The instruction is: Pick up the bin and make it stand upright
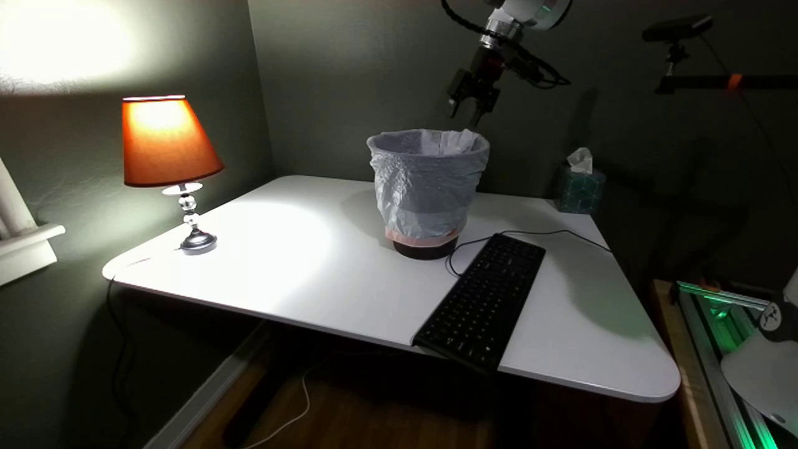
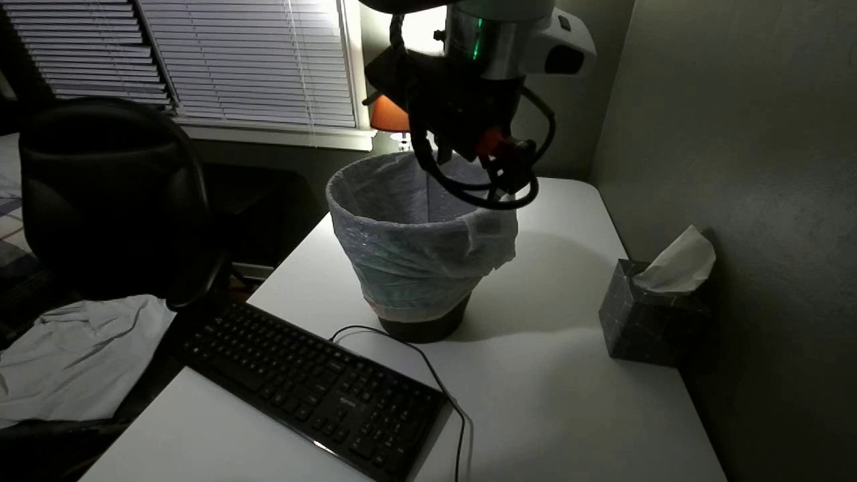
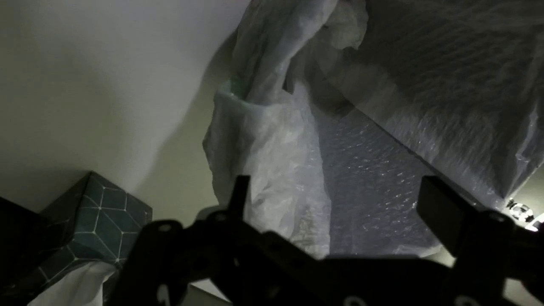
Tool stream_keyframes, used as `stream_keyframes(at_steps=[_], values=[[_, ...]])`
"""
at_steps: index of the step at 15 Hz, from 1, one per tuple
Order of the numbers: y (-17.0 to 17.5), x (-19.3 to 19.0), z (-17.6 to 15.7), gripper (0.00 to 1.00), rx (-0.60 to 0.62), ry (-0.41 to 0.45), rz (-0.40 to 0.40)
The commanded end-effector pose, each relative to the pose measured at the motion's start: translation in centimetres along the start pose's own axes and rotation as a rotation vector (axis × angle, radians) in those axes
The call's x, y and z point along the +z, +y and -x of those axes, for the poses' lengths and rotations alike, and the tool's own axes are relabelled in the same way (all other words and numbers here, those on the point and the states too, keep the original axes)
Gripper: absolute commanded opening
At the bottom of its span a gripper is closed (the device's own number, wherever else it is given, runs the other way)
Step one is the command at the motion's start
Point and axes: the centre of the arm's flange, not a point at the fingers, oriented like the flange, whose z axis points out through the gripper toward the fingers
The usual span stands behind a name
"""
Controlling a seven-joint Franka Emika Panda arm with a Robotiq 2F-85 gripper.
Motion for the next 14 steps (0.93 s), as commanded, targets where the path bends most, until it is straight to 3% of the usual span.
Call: stream_keyframes(at_steps=[1,7,14], values=[[-3.1,-1.5,3.5,1.0,0.017,0.045,0.11],[-6.9,-3.3,6.2,1.0,0.045,0.136,0.293],[-8.3,-4.5,8.2,1.0,0.079,0.159,0.382]])
